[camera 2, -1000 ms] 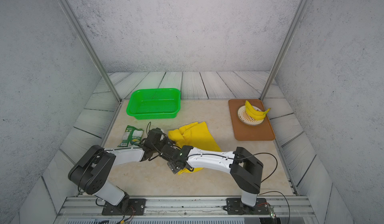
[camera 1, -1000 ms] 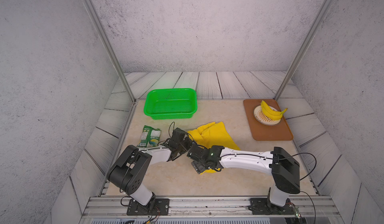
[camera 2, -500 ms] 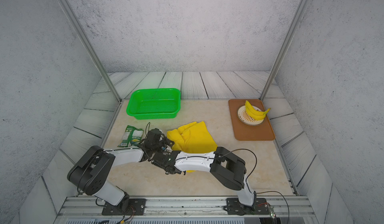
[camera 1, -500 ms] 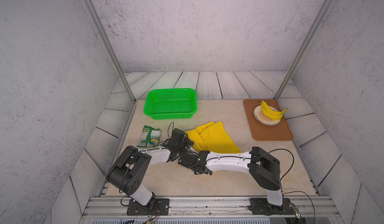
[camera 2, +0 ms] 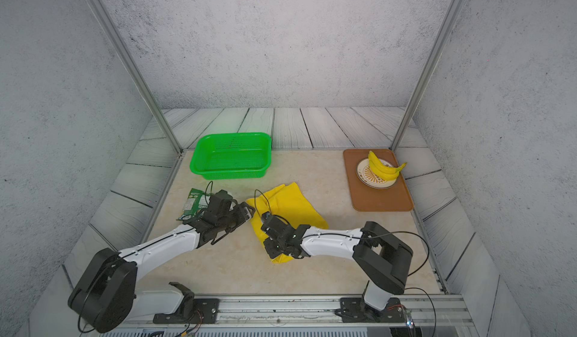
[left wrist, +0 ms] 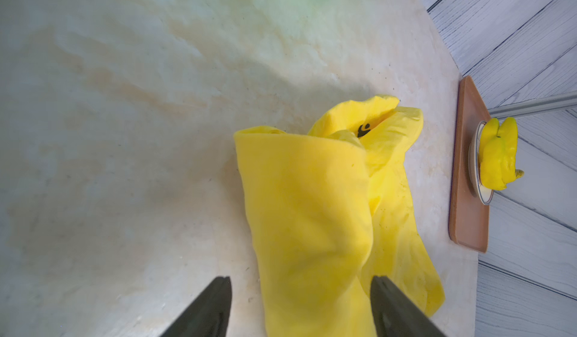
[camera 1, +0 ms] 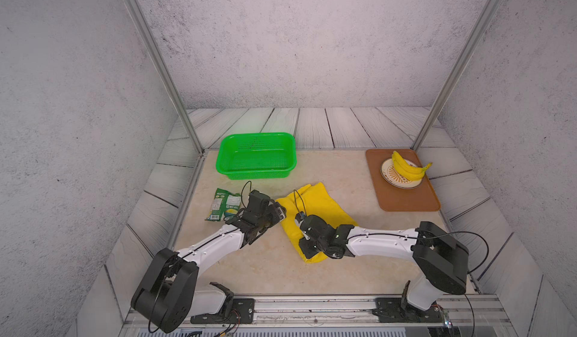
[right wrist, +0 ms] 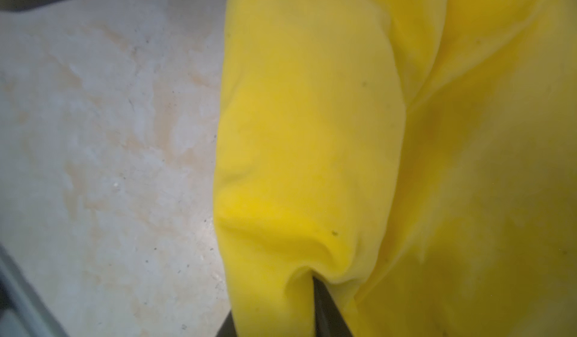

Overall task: Roll up the shorts
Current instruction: Roll the shorts at the center of the board.

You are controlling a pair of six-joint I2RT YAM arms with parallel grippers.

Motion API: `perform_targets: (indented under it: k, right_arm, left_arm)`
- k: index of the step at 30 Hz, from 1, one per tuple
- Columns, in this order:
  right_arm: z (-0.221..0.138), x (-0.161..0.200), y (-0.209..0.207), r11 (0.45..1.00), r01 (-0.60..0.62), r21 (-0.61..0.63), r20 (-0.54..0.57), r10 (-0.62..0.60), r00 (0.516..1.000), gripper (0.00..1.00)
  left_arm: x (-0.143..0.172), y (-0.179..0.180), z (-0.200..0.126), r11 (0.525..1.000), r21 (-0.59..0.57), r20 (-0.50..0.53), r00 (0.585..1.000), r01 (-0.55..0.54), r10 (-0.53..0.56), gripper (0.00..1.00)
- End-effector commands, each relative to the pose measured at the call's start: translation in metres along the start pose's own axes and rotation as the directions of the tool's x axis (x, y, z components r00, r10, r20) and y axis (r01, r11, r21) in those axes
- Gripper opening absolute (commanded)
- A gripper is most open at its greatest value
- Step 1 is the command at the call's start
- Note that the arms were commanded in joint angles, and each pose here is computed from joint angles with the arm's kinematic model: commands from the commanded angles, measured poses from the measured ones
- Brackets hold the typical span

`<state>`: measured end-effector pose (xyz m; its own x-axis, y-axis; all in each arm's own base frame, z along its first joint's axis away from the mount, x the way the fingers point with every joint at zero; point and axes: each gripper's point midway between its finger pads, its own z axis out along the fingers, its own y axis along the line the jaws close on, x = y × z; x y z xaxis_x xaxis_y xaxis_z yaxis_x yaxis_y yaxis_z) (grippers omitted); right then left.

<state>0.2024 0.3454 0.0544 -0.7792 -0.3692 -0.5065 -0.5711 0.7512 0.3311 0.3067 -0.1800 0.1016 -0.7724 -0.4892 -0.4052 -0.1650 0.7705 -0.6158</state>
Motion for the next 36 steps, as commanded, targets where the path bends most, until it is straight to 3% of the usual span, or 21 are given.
perform_targets:
  k: [1, 9, 19, 21, 25, 29, 33, 36]
  right_arm:
    - [-0.011, -0.010, 0.028, 0.921, -0.180, -0.346, -0.004, 0.191, 0.982, 0.29]
    - [0.000, 0.001, -0.006, 0.779, -0.422, -0.465, -0.119, 0.417, 0.901, 0.29]
    - [0.016, 0.018, -0.024, 0.784, -0.472, -0.404, -0.156, 0.449, 0.880, 0.32]
    - [0.017, 0.021, -0.027, 0.789, -0.474, -0.390, -0.164, 0.447, 0.880, 0.33]
    - [0.016, 0.030, -0.034, 0.825, -0.463, -0.325, -0.182, 0.425, 0.886, 0.43]
    - [0.002, 0.032, -0.041, 0.877, -0.419, -0.237, -0.185, 0.382, 0.905, 0.59]
    - [-0.028, 0.031, -0.067, 0.948, -0.318, -0.002, -0.172, 0.313, 0.934, 0.69]
    - [-0.059, 0.027, -0.086, 0.959, -0.212, 0.185, -0.158, 0.242, 0.957, 0.73]
  left_arm:
    - [-0.001, 0.013, -0.008, 0.996, -0.062, 0.005, 0.998, -0.058, 0.058, 0.78]
    - [0.015, -0.003, 0.017, 0.997, 0.051, -0.060, 0.996, -0.060, 0.063, 0.82]
    - [0.030, 0.003, 0.070, 0.999, 0.039, -0.135, 0.991, -0.018, 0.023, 0.81]
    - [0.034, 0.008, 0.078, 0.999, 0.032, -0.149, 0.989, 0.006, -0.001, 0.72]
    - [0.041, 0.016, 0.089, 0.999, 0.007, -0.176, 0.984, 0.034, -0.033, 0.30]
    - [0.039, 0.017, 0.088, 0.999, 0.002, -0.167, 0.985, 0.039, -0.039, 0.02]
    - [0.038, 0.015, 0.083, 1.000, -0.006, -0.171, 0.985, 0.027, -0.028, 0.00]
    - [0.038, 0.017, 0.078, 0.999, -0.019, -0.168, 0.985, 0.027, -0.030, 0.00]
